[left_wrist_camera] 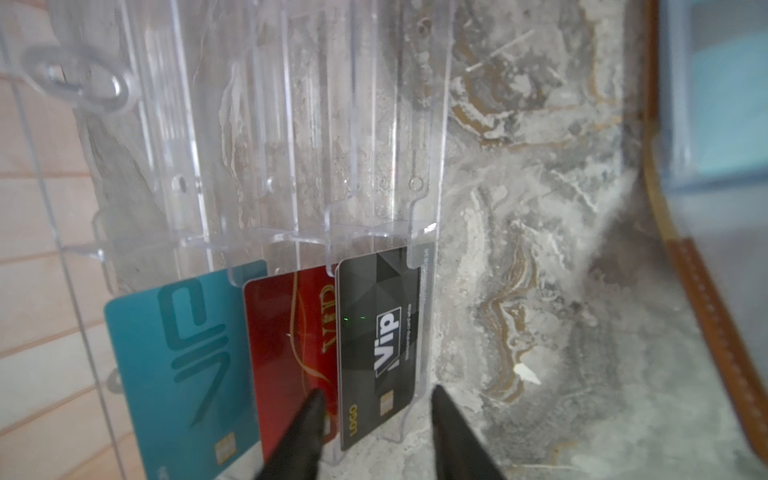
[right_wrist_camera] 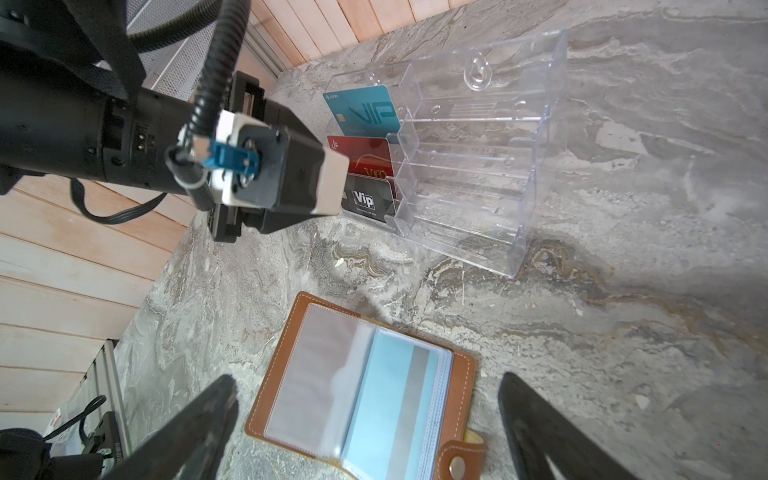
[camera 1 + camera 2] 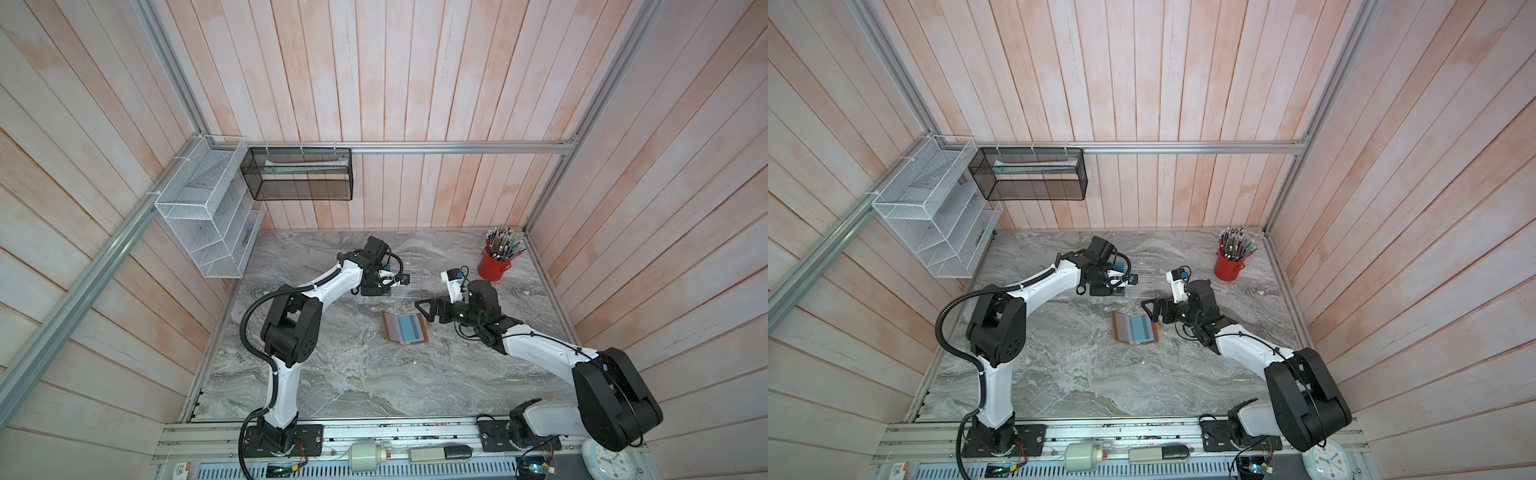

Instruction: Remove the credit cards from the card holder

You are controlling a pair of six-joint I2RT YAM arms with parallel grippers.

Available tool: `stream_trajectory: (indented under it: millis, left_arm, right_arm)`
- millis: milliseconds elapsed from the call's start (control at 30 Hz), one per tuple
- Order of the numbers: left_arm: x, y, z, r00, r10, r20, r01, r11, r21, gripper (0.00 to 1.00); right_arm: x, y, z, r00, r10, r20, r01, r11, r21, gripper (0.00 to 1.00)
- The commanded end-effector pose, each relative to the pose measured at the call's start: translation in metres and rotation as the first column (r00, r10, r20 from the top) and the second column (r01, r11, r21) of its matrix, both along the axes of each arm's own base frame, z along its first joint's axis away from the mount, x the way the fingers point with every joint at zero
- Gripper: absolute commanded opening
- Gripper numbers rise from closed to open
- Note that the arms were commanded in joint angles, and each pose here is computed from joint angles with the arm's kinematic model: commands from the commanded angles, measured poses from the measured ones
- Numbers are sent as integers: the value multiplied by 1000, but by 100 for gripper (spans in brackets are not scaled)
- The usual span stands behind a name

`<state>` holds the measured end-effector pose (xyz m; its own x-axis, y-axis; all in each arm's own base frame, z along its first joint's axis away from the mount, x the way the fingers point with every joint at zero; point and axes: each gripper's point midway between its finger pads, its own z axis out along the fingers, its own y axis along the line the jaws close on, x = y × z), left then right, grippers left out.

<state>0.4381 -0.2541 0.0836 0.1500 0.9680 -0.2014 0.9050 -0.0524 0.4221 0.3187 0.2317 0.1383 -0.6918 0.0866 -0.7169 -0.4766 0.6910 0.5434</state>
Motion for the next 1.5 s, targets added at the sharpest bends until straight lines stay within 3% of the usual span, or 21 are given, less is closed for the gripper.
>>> stream_trajectory:
  millis: [0, 33, 67, 300, 600, 800, 867, 1000, 1100, 1200, 1233, 1300, 1367, 1400, 1467]
  left_arm:
    - [8, -5, 20, 999, 16, 47, -14, 999, -34, 59]
    - [10, -6, 24, 998, 26, 54, -24, 998, -50, 76]
    - [12, -6, 30, 997, 41, 63, -36, 997, -72, 100]
    - [24, -6, 80, 977, 147, 155, -102, 959, -265, 100]
    - [18, 1, 157, 926, 318, 201, -165, 823, -543, 100]
    - [-6, 9, 211, 888, 444, 122, -213, 632, -745, 100]
    - [-11, 18, 229, 853, 510, 113, -217, 543, -811, 100]
    - [-28, 28, 247, 813, 581, 21, -266, 404, -875, 100]
    - [-44, 29, 252, 820, 565, -91, -312, 307, -899, 100]
    - [-66, 24, 260, 832, 494, -254, -375, 162, -913, 100]
    - [-73, 23, 263, 822, 460, -335, -420, 94, -903, 100]
    - [-80, 22, 259, 767, 406, -496, -531, -30, -847, 100]
    - [-88, 15, 244, 691, 314, -651, -654, -112, -748, 100]
    - [-90, 10, 236, 647, 269, -713, -707, -138, -693, 100]
    - [-99, -7, 217, 569, 168, -805, -795, -139, -591, 100]
  right_arm:
    - [-2, 0, -5, 1000, 3, -15, -2, 1000, 11, 98]
    - [-2, -1, -5, 1000, -1, -16, 1, 1000, 10, 98]
    - [-1, -1, -5, 1000, -2, -15, 2, 1000, 10, 98]
    - [0, -1, -4, 1000, -5, -26, 5, 1000, 4, 98]
    - [4, -2, -2, 999, -21, -43, 20, 1000, -14, 98]
    - [0, -1, 1, 997, -22, -70, 21, 1000, -14, 98]
    - [-2, 0, 1, 996, -23, -84, 22, 1000, -16, 98]
    - [-13, 9, 3, 994, -6, -105, 4, 1000, -21, 98]
    - [-25, 21, 5, 993, 17, -120, -20, 1000, -16, 98]
    - [-40, 33, 4, 987, 51, -154, -49, 999, 16, 98]
    - [-46, 36, 4, 984, 62, -166, -58, 998, 32, 98]
    - [-54, 41, 1, 978, 78, -191, -66, 996, 66, 98]
    - [-61, 42, -5, 972, 84, -218, -63, 993, 100, 98]
    - [-63, 42, -8, 970, 86, -227, -62, 992, 111, 98]
    - [-66, 41, -16, 966, 85, -243, -55, 990, 127, 98]
